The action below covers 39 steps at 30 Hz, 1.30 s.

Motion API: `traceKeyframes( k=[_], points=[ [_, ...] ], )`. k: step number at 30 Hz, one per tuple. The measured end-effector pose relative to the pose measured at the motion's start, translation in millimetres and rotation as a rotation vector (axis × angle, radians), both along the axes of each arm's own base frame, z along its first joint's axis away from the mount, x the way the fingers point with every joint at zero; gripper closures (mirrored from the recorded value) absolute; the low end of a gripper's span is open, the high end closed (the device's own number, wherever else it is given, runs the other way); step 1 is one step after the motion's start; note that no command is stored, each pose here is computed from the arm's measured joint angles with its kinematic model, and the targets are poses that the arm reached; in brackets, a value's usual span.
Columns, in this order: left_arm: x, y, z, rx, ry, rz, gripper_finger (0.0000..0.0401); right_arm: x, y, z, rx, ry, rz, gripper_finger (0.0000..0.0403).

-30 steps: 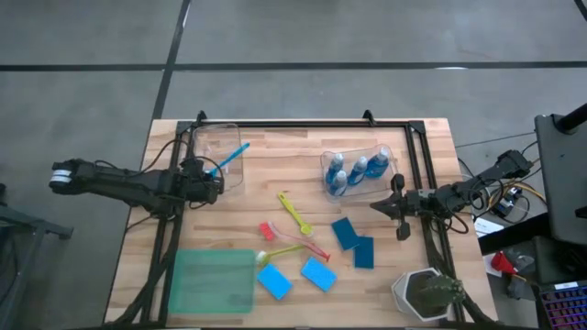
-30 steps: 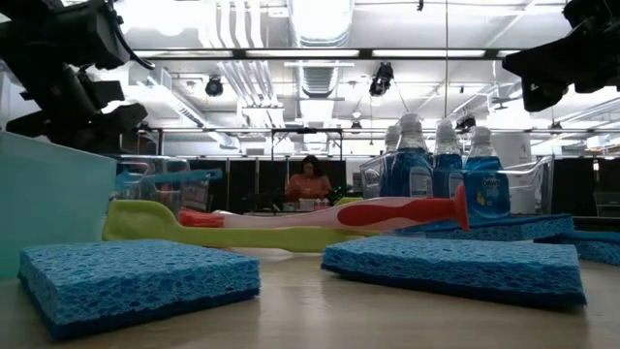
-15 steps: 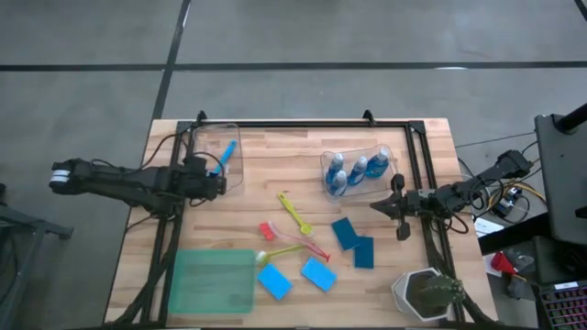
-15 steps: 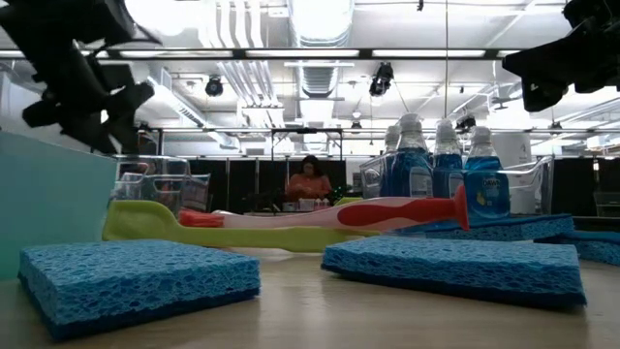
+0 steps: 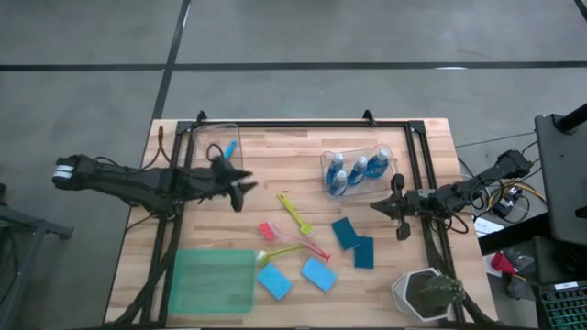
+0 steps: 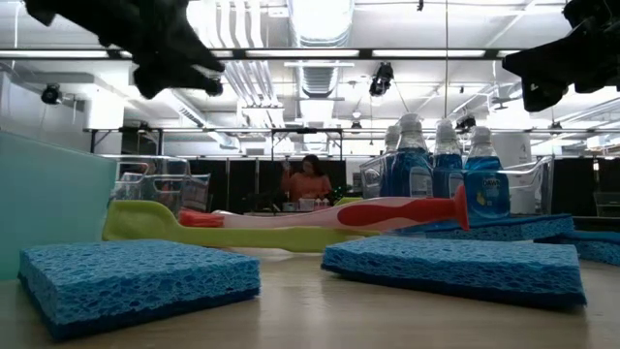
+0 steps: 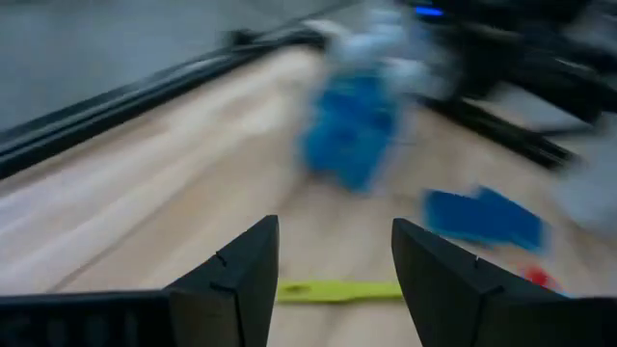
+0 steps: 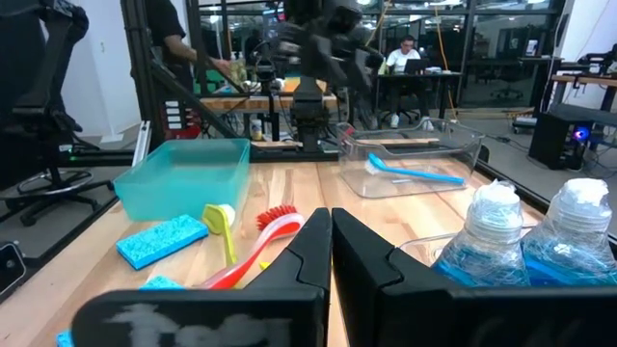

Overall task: Pick & Place Kitchen Sink Supplies
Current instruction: Put the orange dish brush into the left transparent bin

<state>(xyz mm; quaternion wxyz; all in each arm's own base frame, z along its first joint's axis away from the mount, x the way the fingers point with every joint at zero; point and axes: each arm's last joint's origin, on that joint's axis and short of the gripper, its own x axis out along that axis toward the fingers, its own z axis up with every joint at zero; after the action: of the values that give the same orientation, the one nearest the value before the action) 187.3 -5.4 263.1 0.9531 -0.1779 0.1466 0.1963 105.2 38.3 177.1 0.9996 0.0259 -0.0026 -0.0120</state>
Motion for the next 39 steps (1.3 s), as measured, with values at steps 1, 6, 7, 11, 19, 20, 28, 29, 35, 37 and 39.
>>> traceKeyframes(
  k=[1,6,7,11,19,20,28,29,35,37,39],
  points=[
    [4.3,-3.4,-0.5,0.022,0.0,-0.061,0.0208,0.0,0.0,0.0,0.001,0.0,0.0,0.0394],
    [23.2,-15.1,-16.0,0.052,0.073,-0.218,0.0208,0.0,-0.1,0.0,0.002,0.0,-0.001,0.0394],
    [26.2,-16.3,-20.0,0.048,0.092,-0.231,0.0208,0.0,0.0,0.0,0.001,0.0,0.0,0.0394],
    [37.3,-22.5,-33.5,0.017,0.137,-0.287,0.0208,0.0,0.0,0.0,0.001,0.0,0.0,0.0394],
    [53.4,-38.1,-49.7,0.033,0.224,-0.378,0.0208,0.0,0.0,0.0,0.001,0.0,0.0,0.0394],
    [55.1,-40.1,-51.0,0.044,0.235,-0.389,0.0208,0.0,0.0,0.0,0.0,0.0,0.0,0.0394],
    [71.1,-56.8,-54.3,0.213,0.292,-0.521,0.0208,0.0,0.0,0.0,0.001,0.0,0.0,0.0394],
    [72.2,-57.1,-55.5,0.224,0.298,-0.527,0.0208,0.0,0.0,0.0,0.0,0.0,0.0,0.0394],
    [73.4,-58.9,-63.7,0.219,0.344,-0.531,0.0208,0.0,-0.1,0.0,0.001,0.0,-0.001,0.0394],
    [72.7,-59.9,-64.4,0.218,0.352,-0.536,0.0208,0.0,0.0,0.0,0.0,0.0,0.0,0.0394],
    [71.5,-60.3,-65.7,0.21,0.368,-0.535,0.0208,0.0,0.0,0.0,0.001,0.0,0.0,0.0394]
  ],
)
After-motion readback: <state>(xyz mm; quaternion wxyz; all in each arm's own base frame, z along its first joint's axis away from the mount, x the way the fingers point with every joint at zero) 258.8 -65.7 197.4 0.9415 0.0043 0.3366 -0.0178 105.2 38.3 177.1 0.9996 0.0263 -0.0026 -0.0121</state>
